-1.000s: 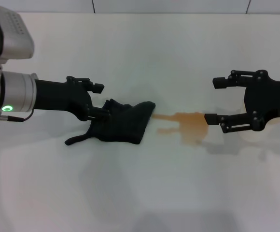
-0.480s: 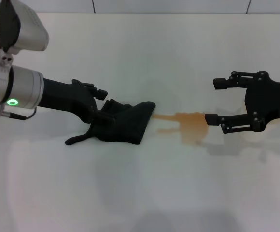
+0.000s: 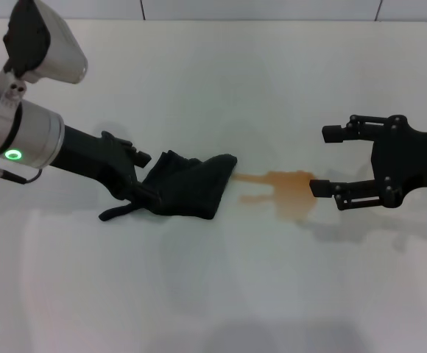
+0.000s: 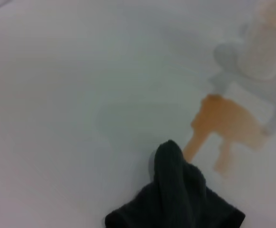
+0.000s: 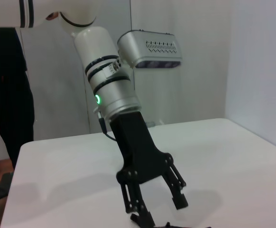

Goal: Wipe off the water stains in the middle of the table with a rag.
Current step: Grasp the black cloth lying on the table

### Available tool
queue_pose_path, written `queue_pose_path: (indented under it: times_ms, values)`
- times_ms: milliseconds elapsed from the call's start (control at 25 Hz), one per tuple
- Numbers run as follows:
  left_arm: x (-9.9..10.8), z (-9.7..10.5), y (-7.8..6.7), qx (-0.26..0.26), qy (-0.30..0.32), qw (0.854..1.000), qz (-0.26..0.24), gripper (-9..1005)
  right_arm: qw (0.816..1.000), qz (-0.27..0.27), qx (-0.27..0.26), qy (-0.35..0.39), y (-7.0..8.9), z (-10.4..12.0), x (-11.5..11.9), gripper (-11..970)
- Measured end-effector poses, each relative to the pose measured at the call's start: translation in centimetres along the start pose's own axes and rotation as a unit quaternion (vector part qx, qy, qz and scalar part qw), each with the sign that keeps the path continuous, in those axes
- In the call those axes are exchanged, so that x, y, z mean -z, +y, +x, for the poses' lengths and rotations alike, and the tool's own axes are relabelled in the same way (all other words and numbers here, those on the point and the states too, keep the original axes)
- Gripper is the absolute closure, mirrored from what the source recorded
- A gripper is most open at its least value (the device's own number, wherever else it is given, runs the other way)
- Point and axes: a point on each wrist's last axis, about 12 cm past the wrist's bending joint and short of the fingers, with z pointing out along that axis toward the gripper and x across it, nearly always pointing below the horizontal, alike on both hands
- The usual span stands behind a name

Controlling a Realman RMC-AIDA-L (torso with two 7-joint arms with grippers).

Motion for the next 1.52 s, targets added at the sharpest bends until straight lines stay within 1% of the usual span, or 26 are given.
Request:
queue_pose_path:
  times_ms: [120,280,520,680,880,1040,1160,1520]
  values:
    - [-0.5,0.3,0.1,0.004,0.003,1.000,0.000,122,1.000,-0.002,-0.005,-0.001,0.1,0.2,-0.1,118]
    - [-1.0,0.2,0.1,-0.005,0.008,1.000,-0.002,121,1.000,-0.004,-0.010,-0.003,0.2,0.3,-0.2,118]
    - [-1.5,0.0,0.0,-0.018,0.018,1.000,-0.006,190,1.000,-0.005,-0.012,-0.005,0.3,0.4,-0.2,118]
    - [-1.5,-0.5,0.2,-0.021,0.016,1.000,-0.015,236,1.000,-0.006,-0.012,-0.005,0.3,0.4,-0.2,118]
    - [-1.9,-0.5,0.5,-0.020,0.016,0.999,-0.021,297,1.000,-0.006,-0.013,-0.005,0.3,0.4,-0.1,118]
    - [-2.6,-0.8,0.6,-0.024,0.015,0.999,-0.019,350,1.000,-0.005,-0.015,-0.005,0.4,0.6,0.0,118]
    - [-3.2,-0.9,0.6,-0.026,0.016,0.999,-0.021,368,1.000,-0.005,-0.015,-0.005,0.4,0.6,0.0,118]
    - [-4.2,-1.5,0.0,-0.045,0.008,0.999,-0.014,421,1.000,-0.005,-0.016,-0.009,0.5,0.5,0.0,117]
